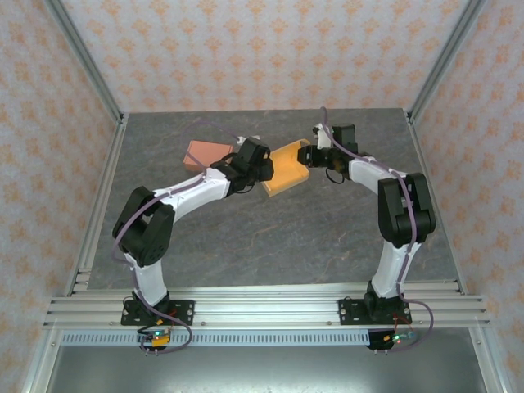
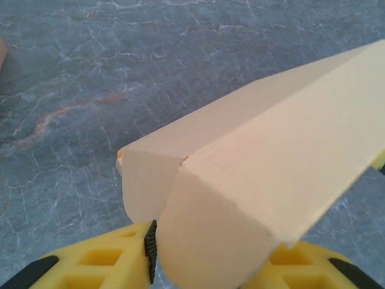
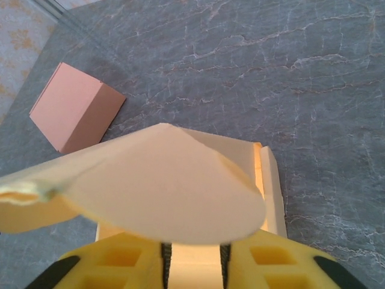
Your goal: Fold the paper box
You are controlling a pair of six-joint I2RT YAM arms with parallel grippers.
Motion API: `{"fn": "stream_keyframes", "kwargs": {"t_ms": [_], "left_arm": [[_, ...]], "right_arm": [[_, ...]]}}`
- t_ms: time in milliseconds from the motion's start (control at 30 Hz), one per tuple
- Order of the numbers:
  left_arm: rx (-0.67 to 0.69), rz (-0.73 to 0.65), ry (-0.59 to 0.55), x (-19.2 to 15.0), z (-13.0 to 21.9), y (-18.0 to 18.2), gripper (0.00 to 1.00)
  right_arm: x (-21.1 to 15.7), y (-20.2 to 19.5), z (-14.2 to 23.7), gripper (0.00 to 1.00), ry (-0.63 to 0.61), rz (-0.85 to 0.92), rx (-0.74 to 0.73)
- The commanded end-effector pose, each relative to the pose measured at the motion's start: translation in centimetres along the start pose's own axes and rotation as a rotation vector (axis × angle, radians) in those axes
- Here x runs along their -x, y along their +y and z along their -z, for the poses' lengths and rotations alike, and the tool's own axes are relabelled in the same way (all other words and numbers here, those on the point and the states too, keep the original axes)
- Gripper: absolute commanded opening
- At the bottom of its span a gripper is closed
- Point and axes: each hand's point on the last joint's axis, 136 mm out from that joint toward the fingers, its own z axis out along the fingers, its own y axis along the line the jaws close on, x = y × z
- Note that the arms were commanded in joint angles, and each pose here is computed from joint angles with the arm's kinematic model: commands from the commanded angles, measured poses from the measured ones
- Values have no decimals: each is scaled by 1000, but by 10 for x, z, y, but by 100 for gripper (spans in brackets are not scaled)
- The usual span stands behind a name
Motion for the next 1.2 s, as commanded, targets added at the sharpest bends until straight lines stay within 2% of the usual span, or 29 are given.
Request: {"fn": "stream_keyframes", "kwargs": {"t_ms": [0, 233, 267, 433, 533, 633, 733, 900, 967, 1100, 1167], "left_arm": [[84, -23, -38, 12, 2, 10, 36], [160, -42, -39, 27, 0, 17, 30], [172, -44, -15, 21, -10, 22, 28], [175, -27, -6, 24, -16, 27, 26], [185, -23, -1, 26, -18, 33, 28], [189, -53, -2, 30, -15, 39, 47], [150, -90, -11, 32, -12, 37, 54], [127, -97, -2, 28, -21, 35, 53], [131, -91, -7, 27, -27, 36, 52], [122, -99, -27, 32, -31, 32, 46], [126, -108, -45, 37, -31, 31, 42]], "right_arm": [[20, 4, -1, 23, -58, 49, -10], [9, 15, -9, 16, -55, 80, -51], [7, 17, -9, 14, -58, 82, -53], [3, 21, -7, 8, -86, 82, -85], [-1, 26, -2, 7, -99, 86, -101], [-3, 28, 8, 17, -99, 120, -117], [1, 24, 19, 34, -106, 176, -129], [23, 4, 26, 49, -176, 215, -167], [33, -1, 22, 53, -198, 224, -176], [40, -6, 3, 51, -178, 229, -148], [43, -5, -6, 46, -183, 231, -134]]}}
